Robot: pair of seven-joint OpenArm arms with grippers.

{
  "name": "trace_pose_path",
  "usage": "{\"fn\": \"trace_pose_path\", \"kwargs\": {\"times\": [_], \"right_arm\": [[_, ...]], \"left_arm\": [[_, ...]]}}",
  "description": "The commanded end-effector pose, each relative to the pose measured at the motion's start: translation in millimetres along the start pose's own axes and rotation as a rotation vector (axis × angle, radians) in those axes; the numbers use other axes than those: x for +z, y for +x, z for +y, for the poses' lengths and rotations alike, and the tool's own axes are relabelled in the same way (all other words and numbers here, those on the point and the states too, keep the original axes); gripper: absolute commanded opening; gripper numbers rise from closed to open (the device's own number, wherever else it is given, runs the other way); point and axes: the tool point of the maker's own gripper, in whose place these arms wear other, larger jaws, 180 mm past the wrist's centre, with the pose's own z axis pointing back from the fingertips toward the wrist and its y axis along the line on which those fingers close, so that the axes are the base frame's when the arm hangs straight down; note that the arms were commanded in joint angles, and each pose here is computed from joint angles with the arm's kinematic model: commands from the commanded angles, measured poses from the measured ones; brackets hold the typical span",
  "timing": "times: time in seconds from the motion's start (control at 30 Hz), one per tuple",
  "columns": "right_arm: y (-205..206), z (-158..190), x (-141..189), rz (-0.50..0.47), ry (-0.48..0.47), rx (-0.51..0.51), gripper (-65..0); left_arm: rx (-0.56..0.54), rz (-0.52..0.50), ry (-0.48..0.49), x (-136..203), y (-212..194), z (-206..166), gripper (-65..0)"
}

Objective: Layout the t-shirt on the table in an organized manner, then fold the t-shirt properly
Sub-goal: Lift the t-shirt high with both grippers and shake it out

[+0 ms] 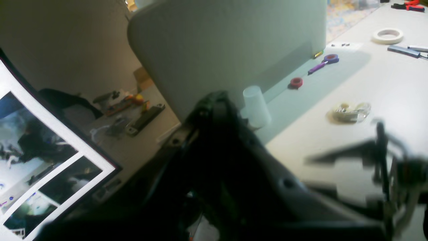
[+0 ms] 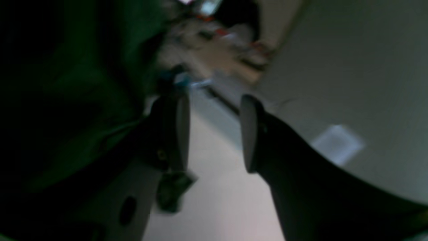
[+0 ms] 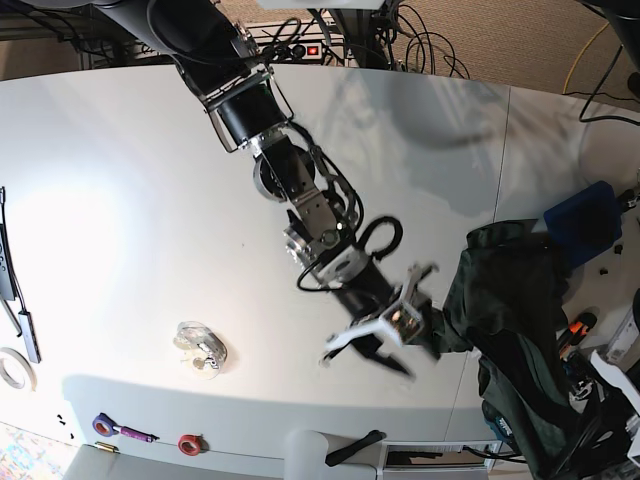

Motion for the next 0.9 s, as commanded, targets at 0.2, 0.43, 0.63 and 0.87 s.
{"fn": "trace_pose_path", "kwargs": {"times": [0.2, 0.43, 0.63, 0.87], "right_arm": [[17, 24, -1, -0.053, 0.128, -0.024, -33.6], [1, 10, -12, -0.018, 0.082, -0.055, -32.9], [-1, 19, -18, -0.009, 0.125, -0.059, -31.1], [5, 45, -18, -0.023, 0.134, -0.035, -28.4]], "left_arm": [[0.02, -0.097, 0.061, -4, 22, 8, -65.0], [0.039, -0.112, 0.052, -8, 22, 4, -65.0], [0.043, -0.126, 0.05, -9, 25, 3, -65.0], [0.042, -0.125, 0.05, -9, 25, 3, -65.0]]}}
